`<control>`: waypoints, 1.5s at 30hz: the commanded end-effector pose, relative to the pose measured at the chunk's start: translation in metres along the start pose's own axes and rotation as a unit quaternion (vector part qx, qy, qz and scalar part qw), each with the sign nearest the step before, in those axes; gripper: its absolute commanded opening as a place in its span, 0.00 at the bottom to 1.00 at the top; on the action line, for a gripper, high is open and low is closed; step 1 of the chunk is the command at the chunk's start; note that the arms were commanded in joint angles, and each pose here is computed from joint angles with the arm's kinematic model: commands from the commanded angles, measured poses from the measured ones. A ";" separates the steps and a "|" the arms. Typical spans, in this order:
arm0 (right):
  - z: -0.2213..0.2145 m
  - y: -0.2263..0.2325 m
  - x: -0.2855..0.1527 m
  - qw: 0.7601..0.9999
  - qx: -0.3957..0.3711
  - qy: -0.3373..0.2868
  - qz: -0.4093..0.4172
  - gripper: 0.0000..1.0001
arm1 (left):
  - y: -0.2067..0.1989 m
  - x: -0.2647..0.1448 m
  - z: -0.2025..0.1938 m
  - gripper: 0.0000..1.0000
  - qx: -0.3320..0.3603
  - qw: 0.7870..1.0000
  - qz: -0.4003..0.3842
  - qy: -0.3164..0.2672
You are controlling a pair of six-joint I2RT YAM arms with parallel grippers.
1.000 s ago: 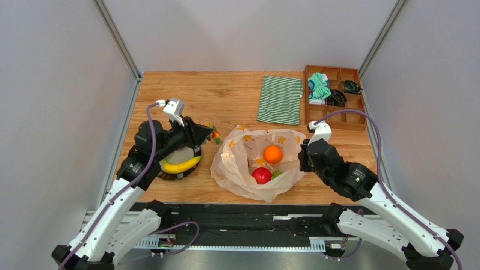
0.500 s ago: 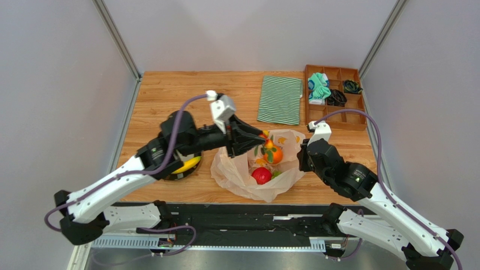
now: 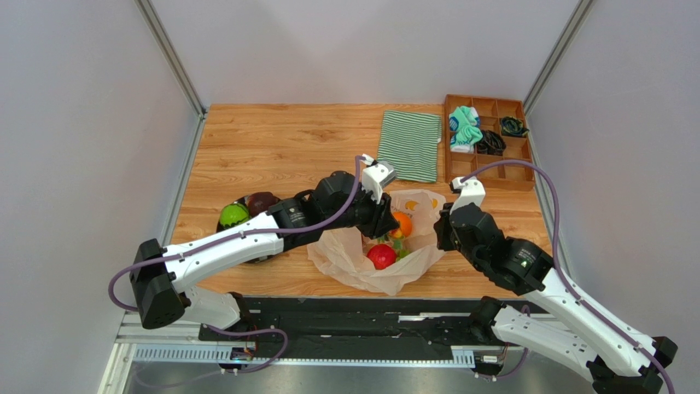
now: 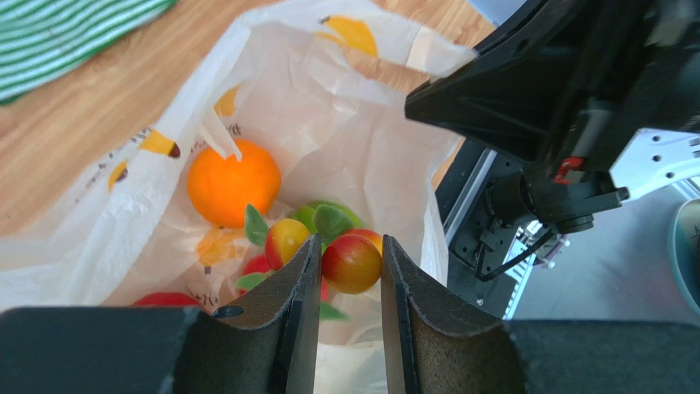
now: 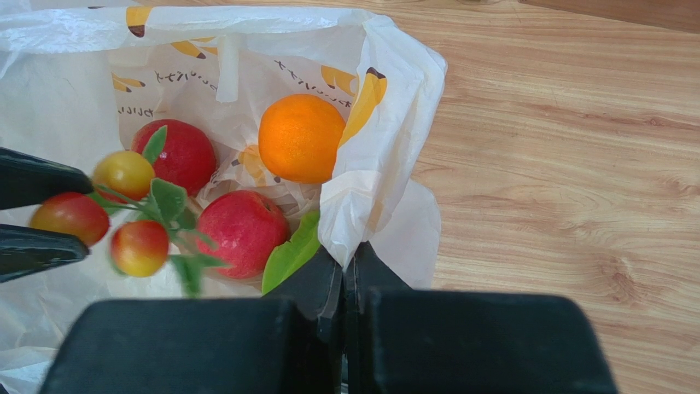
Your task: Place the fruits into the plastic bag
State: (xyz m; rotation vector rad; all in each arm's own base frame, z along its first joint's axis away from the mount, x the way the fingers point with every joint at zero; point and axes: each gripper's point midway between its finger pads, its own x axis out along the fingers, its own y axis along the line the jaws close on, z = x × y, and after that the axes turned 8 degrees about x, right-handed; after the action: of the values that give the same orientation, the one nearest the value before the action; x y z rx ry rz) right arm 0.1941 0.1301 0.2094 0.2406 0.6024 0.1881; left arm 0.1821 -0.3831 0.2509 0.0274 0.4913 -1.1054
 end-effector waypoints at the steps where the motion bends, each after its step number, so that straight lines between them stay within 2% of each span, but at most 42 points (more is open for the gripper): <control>1: 0.006 0.003 0.002 1.000 0.009 -0.014 0.003 0.00 | 0.004 0.010 -0.020 0.00 -0.024 0.999 0.019 0.029; 8: 0.006 0.004 0.003 1.000 0.011 -0.013 0.005 0.00 | 0.004 0.016 -0.036 0.00 -0.023 0.998 0.014 0.055; 11: 0.005 0.004 0.003 1.000 0.010 -0.012 0.004 0.00 | 0.005 0.016 -0.036 0.12 -0.024 0.998 0.016 0.056; 12: 0.006 0.005 0.003 1.000 0.009 -0.012 0.005 0.00 | 0.005 0.016 -0.037 0.20 -0.023 0.998 0.016 0.057; 14: 0.006 0.005 0.003 1.000 0.010 -0.012 0.005 0.00 | 0.005 0.015 -0.037 0.30 -0.023 0.998 0.016 0.058; 15: 0.005 0.004 0.003 1.000 0.010 -0.011 0.005 0.00 | 0.005 0.015 -0.038 0.42 -0.023 0.998 0.017 0.059; 21: 0.005 0.004 0.003 1.000 0.011 -0.012 0.004 0.00 | 0.009 0.017 -0.038 0.71 -0.023 0.998 0.026 0.058; 27: 0.004 0.003 0.003 1.000 0.011 -0.011 0.004 0.00 | 0.002 0.015 -0.030 0.78 -0.013 0.999 0.007 0.041; 36: 0.003 0.003 0.003 1.000 0.011 -0.011 0.004 0.00 | -0.017 -0.024 0.022 0.80 0.053 0.995 -0.038 -0.072; 42: 0.003 0.001 0.002 1.000 0.010 -0.012 0.001 0.00 | 0.001 -0.078 0.058 0.85 0.087 0.981 0.019 -0.169; 44: 0.004 0.001 0.001 1.000 0.012 -0.013 0.002 0.00 | 0.023 -0.101 0.064 0.86 0.064 0.978 0.050 -0.191; 45: 0.004 0.001 0.001 1.000 0.013 -0.013 0.002 0.00 | 0.048 -0.110 0.065 0.86 0.046 0.976 0.084 -0.197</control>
State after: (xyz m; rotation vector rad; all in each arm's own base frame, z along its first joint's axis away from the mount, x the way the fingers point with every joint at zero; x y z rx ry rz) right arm 0.1937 0.1296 0.2023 0.2284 0.6161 0.1822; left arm 0.1718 -0.3314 0.3108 -0.0088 0.1999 -1.1058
